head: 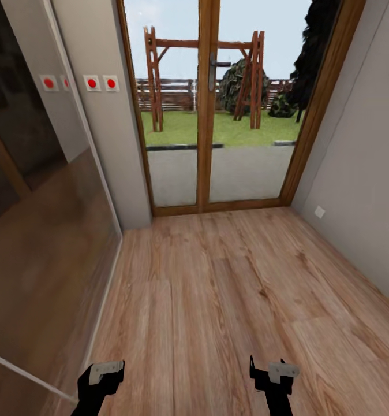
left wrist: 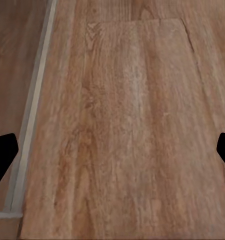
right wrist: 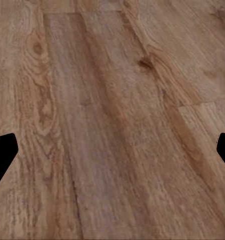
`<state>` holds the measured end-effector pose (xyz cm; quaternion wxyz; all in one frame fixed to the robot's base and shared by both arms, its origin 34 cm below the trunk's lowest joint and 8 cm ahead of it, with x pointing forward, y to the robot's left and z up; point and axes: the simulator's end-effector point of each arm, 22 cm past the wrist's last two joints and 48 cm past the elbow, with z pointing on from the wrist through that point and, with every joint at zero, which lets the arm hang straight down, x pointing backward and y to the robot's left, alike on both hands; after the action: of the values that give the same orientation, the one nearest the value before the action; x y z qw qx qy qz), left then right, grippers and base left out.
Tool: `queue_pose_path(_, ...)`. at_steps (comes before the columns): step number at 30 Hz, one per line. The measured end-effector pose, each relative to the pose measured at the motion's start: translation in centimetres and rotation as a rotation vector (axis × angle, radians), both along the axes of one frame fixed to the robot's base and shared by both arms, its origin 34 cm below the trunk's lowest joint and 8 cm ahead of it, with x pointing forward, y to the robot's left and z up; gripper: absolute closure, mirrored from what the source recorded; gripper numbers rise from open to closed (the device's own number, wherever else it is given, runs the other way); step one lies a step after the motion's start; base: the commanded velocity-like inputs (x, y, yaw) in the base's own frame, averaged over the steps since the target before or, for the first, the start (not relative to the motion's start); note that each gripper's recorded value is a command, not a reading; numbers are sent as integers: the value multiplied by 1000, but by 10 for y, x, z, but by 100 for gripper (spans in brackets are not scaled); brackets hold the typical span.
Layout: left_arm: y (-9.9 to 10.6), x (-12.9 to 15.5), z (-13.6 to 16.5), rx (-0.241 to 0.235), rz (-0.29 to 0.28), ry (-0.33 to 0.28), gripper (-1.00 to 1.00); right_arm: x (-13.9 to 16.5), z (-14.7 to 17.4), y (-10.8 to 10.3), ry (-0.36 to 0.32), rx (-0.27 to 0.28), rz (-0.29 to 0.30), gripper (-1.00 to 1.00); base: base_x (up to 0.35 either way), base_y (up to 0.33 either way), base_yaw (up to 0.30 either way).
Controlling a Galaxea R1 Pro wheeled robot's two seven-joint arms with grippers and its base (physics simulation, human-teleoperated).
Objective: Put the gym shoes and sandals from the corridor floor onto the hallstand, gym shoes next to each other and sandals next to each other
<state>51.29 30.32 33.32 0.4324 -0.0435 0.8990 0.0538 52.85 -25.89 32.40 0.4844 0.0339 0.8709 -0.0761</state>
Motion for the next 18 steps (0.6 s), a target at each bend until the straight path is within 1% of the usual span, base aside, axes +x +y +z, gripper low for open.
queue_pose_path(13, 0, 0, 0, 0, 0, 0, -100, 0, 0, 0, 0, 0, 0, -100, 339, 0, -278)
queue_pose_path(18, 0, 0, 0, 0, 0, 0, -100, 0, 0, 0, 0, 0, -1, -100, 306, -61, -279)
